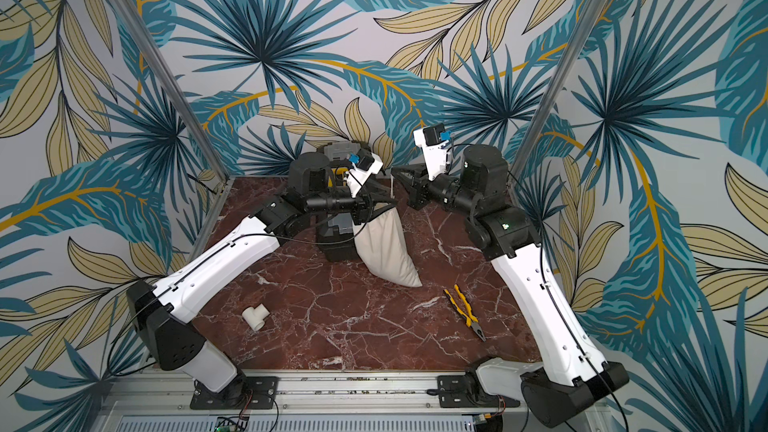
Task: Close the soil bag
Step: Frap the soil bag at the center of the board.
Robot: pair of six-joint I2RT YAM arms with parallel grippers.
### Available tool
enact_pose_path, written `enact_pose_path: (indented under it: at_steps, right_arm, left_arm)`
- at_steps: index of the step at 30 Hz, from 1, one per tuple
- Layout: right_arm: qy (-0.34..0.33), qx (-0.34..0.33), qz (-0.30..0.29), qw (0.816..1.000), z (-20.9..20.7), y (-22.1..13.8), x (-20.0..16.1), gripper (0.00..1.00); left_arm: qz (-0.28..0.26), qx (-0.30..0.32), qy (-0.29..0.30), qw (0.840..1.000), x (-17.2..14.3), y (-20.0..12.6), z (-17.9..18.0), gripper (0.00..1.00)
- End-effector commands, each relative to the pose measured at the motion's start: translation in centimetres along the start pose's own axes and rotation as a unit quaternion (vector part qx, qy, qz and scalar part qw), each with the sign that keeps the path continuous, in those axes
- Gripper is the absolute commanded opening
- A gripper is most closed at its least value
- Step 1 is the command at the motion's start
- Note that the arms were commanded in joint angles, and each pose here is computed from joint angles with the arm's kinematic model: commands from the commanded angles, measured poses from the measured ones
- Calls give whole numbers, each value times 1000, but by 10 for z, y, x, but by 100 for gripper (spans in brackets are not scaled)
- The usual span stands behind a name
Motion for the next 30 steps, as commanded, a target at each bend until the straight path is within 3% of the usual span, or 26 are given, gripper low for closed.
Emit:
enact_pose_path:
  at_steps: [1, 8, 13, 18, 30]
  right_arm:
    - [-31, 19, -46, 998, 14, -13, 20, 0]
    - [-24, 27, -50, 998, 15, -10, 22, 0]
    - [-24, 25, -52, 998, 15, -11, 23, 0]
    - [-22, 25, -53, 998, 14, -10, 23, 0]
    - [-19, 39, -76, 996, 19, -13, 33, 0]
  left_arm:
    - [-3, -12, 14, 1000, -3, 5, -5, 45]
    - [7, 40, 37, 998, -8, 12, -6, 29]
    - [11, 51, 43, 998, -10, 13, -5, 27]
    - [21, 92, 47, 994, -13, 10, 0, 17]
    - [76, 109, 59, 989, -36, 12, -2, 17]
Point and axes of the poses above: each gripper's point midway between its finger pads, its own y axis out along the fingers, its own z axis along the line the jaws close on, x = y × z, the point moved 9 cm from there along -y, back along the fingers, and after that the axes turned 5 degrees about y, right-handed, at the moved point
